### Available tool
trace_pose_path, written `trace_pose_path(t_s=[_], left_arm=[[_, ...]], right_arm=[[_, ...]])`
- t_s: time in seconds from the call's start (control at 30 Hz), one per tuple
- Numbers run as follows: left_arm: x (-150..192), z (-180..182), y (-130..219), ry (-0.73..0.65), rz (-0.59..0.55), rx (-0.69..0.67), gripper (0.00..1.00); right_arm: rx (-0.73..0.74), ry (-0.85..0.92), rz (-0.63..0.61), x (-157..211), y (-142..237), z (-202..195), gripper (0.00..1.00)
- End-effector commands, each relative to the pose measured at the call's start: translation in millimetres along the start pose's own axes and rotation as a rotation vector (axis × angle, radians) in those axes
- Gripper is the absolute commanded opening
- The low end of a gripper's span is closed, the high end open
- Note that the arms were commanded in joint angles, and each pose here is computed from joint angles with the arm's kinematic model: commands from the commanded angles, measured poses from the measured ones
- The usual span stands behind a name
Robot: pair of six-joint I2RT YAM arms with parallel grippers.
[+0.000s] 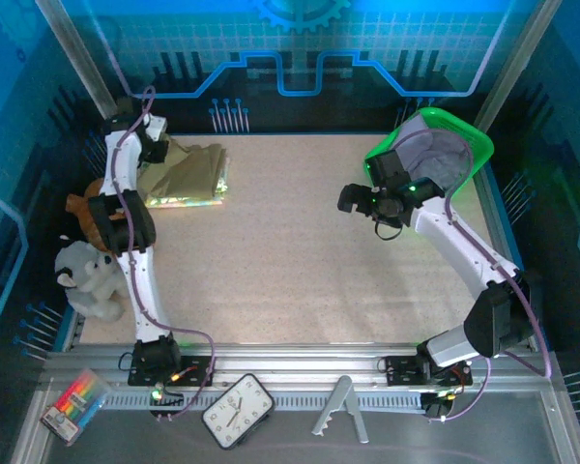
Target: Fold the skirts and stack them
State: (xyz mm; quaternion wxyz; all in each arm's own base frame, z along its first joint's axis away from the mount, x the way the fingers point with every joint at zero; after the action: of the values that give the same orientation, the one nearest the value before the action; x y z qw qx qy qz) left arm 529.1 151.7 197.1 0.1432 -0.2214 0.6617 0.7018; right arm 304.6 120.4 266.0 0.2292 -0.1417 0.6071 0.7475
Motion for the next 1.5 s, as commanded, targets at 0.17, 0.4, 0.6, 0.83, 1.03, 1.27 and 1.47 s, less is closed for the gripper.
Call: trace_pose_path(t_s=[0.17,0.4,0.6,0.83,1.03,1.27,1.47], left_arm=[[-5.9,40.3,32.7,0.359,-0.086,-0.088,0.8],[13.8,18.6,81.1,0.768,-0.15,0.063,0.99],[73.1,-38.8,69.7,1.068,-0.095,0.338,0.99],[123.6,-92.6,41.9,1.321,-0.043,0.516,0.99],[151.4,-133.2,49.9,1.266,-0.007,0.591,0.99],[177.6,-133.8,79.5,1.161,0.007,0.552,0.99],[186.8,-123.7,97.1,1.133,-0.024,0.481,0.99]], right_arm=[[0.046,0.003,-0.044,-7.9,9.2,-7.0,1.0],[0.061,0.007,-0.087,-12.2,11.6,-14.5,1.0],[0.045,-0.01,-0.108,-16.0,6.2,-19.0,1.0],[0.053,0.001,-0.114,-19.4,1.0,-27.0,1.0],[0.214,0.176,-0.165,-51.7,-12.9,-68.6,1.0],[0.329,0.176,0.01,-114.4,-73.6,-148.6,1.0],[0.442,0.126,0.036,-159.2,-114.7,-192.7,1.0]])
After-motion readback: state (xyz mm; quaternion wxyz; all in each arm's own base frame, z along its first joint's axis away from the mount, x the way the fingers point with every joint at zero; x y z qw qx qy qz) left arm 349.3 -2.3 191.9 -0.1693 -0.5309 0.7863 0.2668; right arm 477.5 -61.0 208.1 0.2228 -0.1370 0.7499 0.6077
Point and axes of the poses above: each hand's point on the last joint's axis, 136 mm out from that joint toward the fingers, its own y axis back along the fingers, its own z axis along the line the jaws close on, x = y × z, the point moved 9 cm from there along y, back along the fingers, and after that the axes turned 8 degrees about y, right-handed, at the moved point
